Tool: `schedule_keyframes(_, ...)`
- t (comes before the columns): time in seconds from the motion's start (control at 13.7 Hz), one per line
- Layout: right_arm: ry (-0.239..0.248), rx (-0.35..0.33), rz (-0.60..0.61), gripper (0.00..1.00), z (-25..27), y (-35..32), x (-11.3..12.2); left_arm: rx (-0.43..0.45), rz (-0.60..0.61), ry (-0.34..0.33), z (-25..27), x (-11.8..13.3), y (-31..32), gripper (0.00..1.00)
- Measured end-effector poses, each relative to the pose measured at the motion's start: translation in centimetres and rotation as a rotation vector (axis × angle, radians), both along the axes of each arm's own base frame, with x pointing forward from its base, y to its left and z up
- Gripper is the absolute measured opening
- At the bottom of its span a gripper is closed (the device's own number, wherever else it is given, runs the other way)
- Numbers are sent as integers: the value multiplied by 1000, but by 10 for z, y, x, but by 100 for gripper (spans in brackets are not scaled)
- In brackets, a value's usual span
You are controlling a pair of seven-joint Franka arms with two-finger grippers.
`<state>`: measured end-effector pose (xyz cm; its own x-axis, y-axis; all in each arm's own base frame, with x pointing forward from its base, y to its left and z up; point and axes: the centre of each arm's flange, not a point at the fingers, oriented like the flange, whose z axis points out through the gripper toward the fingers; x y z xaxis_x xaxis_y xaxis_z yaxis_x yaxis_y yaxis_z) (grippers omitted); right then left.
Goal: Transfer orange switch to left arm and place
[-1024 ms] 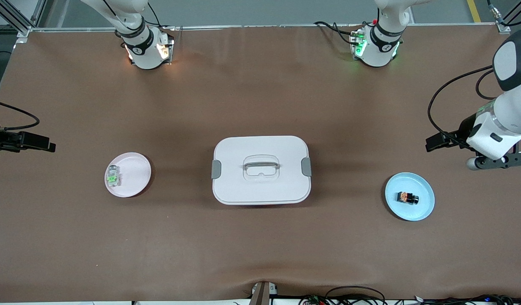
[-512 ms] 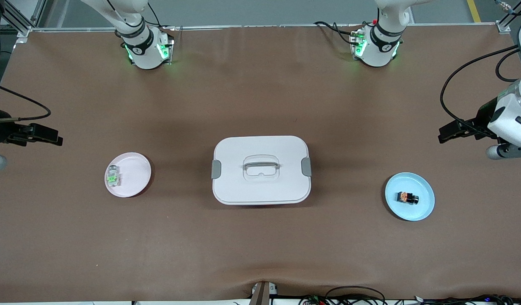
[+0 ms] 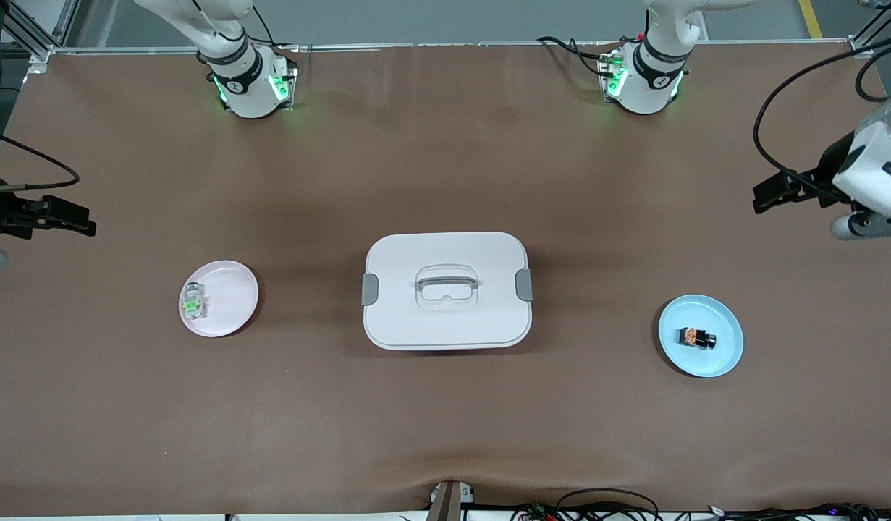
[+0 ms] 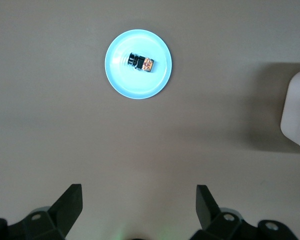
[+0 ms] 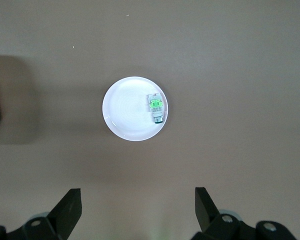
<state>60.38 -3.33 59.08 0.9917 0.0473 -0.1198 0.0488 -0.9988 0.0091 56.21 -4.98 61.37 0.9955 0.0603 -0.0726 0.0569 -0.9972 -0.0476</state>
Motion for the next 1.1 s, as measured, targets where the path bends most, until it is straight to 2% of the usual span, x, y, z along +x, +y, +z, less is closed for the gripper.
schedule_keyframes(0.59,-41,-19,1,100,8,3,-30,-18,-5,-11,16,-33,-8,100)
schedule_keyframes(0.8,-62,-21,3,100,18,4,-35,-25,-5,-32,29,-47,-8,100)
schedule_keyframes(1.1,-59,-21,3,100,14,4,-35,-25,-6,-50,39,-55,-8,100)
